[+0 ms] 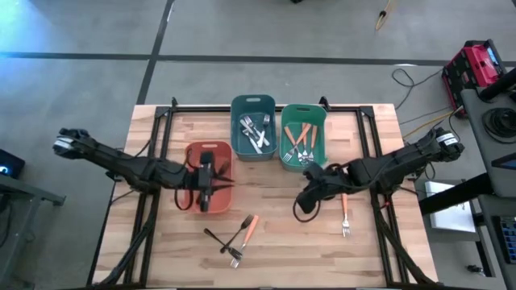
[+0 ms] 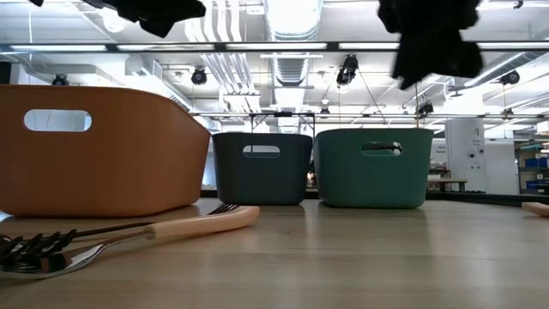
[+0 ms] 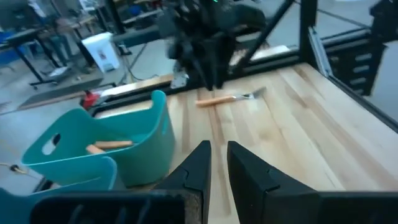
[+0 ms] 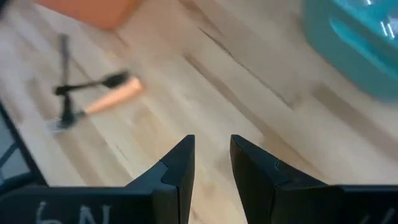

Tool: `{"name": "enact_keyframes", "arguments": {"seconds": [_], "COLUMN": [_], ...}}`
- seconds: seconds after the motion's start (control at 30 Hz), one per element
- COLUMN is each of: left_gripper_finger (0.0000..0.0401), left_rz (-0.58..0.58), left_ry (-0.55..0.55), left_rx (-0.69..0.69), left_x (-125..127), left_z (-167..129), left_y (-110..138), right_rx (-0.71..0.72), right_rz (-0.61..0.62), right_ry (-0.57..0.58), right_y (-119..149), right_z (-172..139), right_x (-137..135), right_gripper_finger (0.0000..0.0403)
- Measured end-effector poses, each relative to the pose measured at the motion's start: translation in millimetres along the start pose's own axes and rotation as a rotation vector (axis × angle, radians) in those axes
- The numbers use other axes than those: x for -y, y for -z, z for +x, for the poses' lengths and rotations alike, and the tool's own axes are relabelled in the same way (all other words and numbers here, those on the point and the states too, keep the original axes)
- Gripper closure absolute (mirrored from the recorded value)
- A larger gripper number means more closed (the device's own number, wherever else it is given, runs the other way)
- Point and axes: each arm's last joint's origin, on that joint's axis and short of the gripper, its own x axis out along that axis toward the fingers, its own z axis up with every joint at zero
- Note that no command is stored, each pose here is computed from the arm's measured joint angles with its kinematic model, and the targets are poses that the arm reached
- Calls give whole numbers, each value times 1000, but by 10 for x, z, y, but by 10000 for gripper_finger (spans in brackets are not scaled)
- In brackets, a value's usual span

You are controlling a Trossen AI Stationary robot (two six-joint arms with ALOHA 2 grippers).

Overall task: Sort silverware by color (type)
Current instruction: Put the orange fork into the green bin

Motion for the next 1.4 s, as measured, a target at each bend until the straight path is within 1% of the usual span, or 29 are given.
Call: {"name": "enact_keyframes", "arguments": {"seconds": [0.17,0.3,0.47,0.73,0.8,0.87,0.97,1.03,1.2,1.3,1.4], "left_gripper_finger": [365,365,365,365,365,365,366,366,366,366,366], "left_rz": [-22,-26,-26,-58,-72,-96,-106,-112,-116,-115,-113], "left_ry": [-38,-51,-52,-54,-64,-78,-80,-79,-79,-79,-79], "left_rx": [18,20,26,35,37,39,41,41,41,41,41], "left_x": [-87,-115,-121,-125,-129,-133,-135,-135,-134,-135,-134], "left_z": [-21,-10,-3,-6,-6,-7,-7,-7,-7,-7,-7], "left_y": [12,-12,-46,-65,-68,-71,-75,-75,-75,-75,-74], "right_rx": [-91,-126,-161,-323,-353,-385,-420,-426,-464,-461,-442], "right_rz": [107,138,168,239,286,318,320,323,342,359,363], "right_ry": [109,180,214,296,357,446,549,593,629,614,580], "right_y": [120,205,277,486,543,611,704,760,847,865,871], "right_z": [-20,-39,-43,52,87,116,166,210,280,317,359], "right_x": [90,138,164,316,403,525,695,796,924,940,937], "right_gripper_finger": [310,310,310,310,310,310,310,310,300,276,243]}}
